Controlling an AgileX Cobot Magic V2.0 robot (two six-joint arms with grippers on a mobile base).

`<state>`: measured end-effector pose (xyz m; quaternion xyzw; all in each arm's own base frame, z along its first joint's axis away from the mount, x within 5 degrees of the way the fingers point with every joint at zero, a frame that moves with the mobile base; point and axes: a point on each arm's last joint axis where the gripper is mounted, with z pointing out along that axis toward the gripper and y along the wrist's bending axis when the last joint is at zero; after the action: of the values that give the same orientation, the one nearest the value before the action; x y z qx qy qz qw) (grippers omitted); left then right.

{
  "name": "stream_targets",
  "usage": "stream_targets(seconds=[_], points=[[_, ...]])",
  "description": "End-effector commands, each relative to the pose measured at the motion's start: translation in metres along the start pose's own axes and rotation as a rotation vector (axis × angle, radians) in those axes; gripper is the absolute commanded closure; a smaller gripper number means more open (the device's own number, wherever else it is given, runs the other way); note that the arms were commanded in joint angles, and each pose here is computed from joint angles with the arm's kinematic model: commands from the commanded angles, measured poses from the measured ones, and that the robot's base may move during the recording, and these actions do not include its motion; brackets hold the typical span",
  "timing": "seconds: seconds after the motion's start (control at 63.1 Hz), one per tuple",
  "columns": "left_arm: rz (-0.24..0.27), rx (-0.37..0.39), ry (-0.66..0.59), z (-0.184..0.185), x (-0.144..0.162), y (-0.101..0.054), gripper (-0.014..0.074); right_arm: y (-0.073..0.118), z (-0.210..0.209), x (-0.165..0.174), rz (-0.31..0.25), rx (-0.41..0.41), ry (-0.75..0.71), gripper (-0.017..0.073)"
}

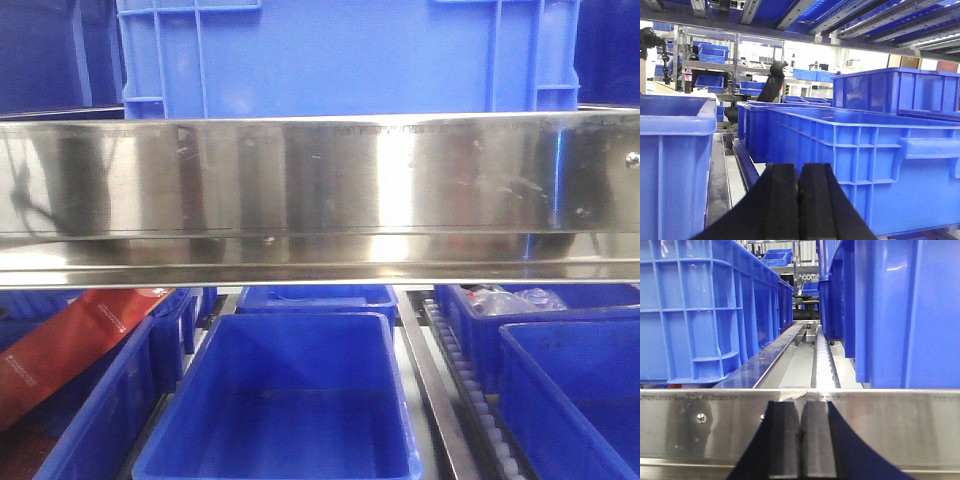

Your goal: Place cylindrical capacitor in blue bin on shelf

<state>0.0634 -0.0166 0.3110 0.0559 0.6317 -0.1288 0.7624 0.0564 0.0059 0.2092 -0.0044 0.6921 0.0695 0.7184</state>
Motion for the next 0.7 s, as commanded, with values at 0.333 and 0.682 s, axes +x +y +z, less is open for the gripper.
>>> stream_targets(seconds=[0.333, 0.682], points=[[-0.008, -0.005, -0.021, -0.0010, -0.0023, 0.0003, 0.0705, 0.0001, -0.0003, -0.0008, -0.009, -0.001, -0.010, 0.0727], [-0.008, -0.005, -0.021, -0.0010, -0.0023, 0.0003, 0.0705, 0.0001, -0.0003, -0.0008, -0.009, -0.001, -0.010, 0.0727]])
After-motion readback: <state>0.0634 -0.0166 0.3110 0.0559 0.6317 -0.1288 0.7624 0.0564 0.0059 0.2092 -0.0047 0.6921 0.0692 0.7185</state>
